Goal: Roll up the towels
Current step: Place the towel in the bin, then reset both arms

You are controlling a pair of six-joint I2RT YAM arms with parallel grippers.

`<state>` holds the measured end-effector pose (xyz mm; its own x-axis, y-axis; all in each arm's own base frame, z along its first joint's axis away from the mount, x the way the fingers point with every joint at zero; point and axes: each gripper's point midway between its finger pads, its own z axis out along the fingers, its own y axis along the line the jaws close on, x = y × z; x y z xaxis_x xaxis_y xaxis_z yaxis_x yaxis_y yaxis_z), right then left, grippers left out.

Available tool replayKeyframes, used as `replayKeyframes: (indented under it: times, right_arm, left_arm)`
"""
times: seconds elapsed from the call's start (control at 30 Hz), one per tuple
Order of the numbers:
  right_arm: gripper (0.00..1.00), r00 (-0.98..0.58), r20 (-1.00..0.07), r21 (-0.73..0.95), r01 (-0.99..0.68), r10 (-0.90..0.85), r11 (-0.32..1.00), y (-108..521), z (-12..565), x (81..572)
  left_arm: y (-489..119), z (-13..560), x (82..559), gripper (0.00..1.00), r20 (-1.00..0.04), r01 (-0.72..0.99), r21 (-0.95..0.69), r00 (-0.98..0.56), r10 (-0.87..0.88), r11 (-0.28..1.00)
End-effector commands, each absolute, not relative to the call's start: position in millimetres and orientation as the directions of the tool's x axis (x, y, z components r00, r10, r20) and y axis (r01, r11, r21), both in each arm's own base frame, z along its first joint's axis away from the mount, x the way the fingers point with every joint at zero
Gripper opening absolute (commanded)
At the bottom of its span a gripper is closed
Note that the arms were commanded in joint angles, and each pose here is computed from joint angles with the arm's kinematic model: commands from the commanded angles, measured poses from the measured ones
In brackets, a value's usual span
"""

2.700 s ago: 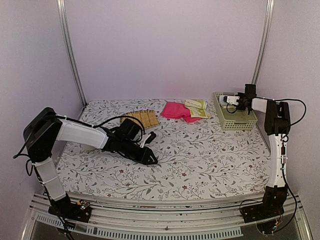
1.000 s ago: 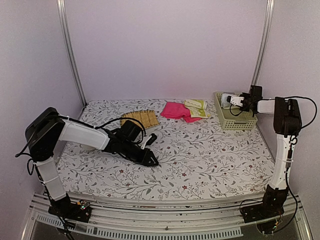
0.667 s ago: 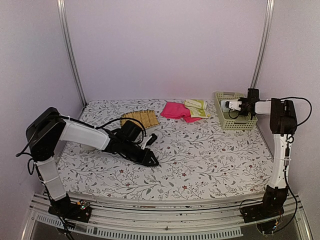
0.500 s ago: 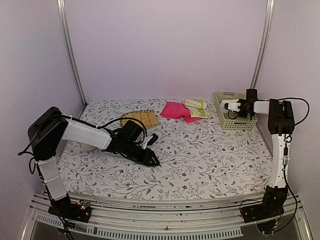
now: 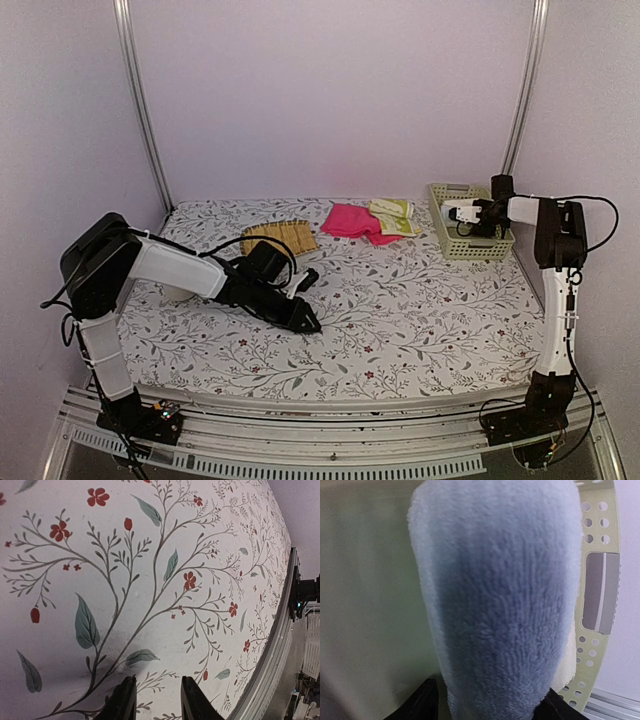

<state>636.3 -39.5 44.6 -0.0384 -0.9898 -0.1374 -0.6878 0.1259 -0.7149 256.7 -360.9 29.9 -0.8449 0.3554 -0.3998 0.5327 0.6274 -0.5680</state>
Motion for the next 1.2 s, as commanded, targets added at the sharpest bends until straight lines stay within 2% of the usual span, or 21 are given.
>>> replayKeyframes:
  times: [0.0, 0.27, 0.47, 0.57, 0.7, 0.77, 0.87, 0.9, 0.93, 1.0, 1.07, 1.1, 1.17]
  right_arm:
    - [0.66, -0.055, -0.136, -0.684, -0.717, -0.989, 0.134, -42.1, 62.4, 624.3]
    - [0.75, -0.071, -0.141, -0.702, -0.697, -0.987, 0.15, -42.8, 119.2, 610.9]
    - [0.78, -0.11, -0.22, -0.68, -0.695, -0.969, 0.233, -35.6, 157.7, 586.8]
    - [0.78, -0.151, -0.304, -0.678, -0.659, -0.941, 0.325, -28.5, 188.8, 574.9]
    - [0.78, -0.213, -0.522, -0.583, -0.618, -0.826, 0.527, -8.0, 234.6, 545.5]
    - [0.79, -0.25, -0.651, -0.479, -0.597, -0.716, 0.644, 6.4, 257.9, 521.8]
    - [0.82, -0.259, -0.77, -0.37, -0.564, -0.583, 0.738, 22.5, 283.5, 485.5]
    - [0.88, -0.266, -0.81, -0.318, -0.549, -0.522, 0.773, 27.7, 293.3, 473.5]
    - [0.99, -0.264, -0.837, -0.289, -0.531, -0.48, 0.796, 29.9, 303.9, 463.4]
    - [0.99, -0.277, -0.899, -0.145, -0.544, -0.34, 0.826, 45.0, 323.7, 439.5]
    - [0.99, -0.231, -0.93, -0.109, -0.568, -0.286, 0.816, 56.9, 346.8, 421.0]
    - [0.99, -0.208, -0.942, -0.12, -0.522, -0.263, 0.844, 51.4, 360.7, 419.1]
    - [0.99, -0.234, -0.964, -0.015, -0.416, -0.123, 0.909, 40.9, 383.3, 413.8]
  left_arm:
    - [-365.3, 40.1, 256.4, 0.32, -0.435, 0.565, -0.559, -0.823, 0.366, 0.607]
    - [-359.0, 61.7, 263.2, 0.34, -0.48, 0.592, -0.523, -0.799, 0.363, 0.613]
    - [-345.6, 86.1, 269.0, 0.34, -0.529, 0.618, -0.456, -0.767, 0.364, 0.64]
    - [-333.9, 103.2, 274.1, 0.36, -0.563, 0.629, -0.397, -0.742, 0.364, 0.668]
    - [-303.8, 127.3, 292.1, 0.4, -0.63, 0.605, -0.245, -0.694, 0.35, 0.757]
    - [-286.0, 143.3, 303.5, 0.48, -0.671, 0.573, -0.154, -0.659, 0.34, 0.805]
    - [-260.0, 169.3, 319.3, 0.63, -0.728, 0.506, -0.055, -0.611, 0.312, 0.861]
    - [-252.6, 178.4, 324.2, 0.68, -0.745, 0.485, -0.04, -0.597, 0.297, 0.873]
    - [-244.7, 187.9, 329.3, 0.71, -0.762, 0.459, -0.028, -0.584, 0.278, 0.888]
    - [-230.4, 208.1, 338.9, 0.79, -0.799, 0.414, -0.013, -0.552, 0.239, 0.91]
    - [-218.8, 232.5, 346.9, 0.96, -0.838, 0.385, -0.009, -0.507, 0.204, 0.923]
    - [-211.8, 246.0, 351.5, 0.98, -0.854, 0.367, -0.006, -0.486, 0.186, 0.93]
    - [-201.0, 272.4, 357.8, 0.98, -0.88, 0.33, 0.007, -0.446, 0.162, 0.944]
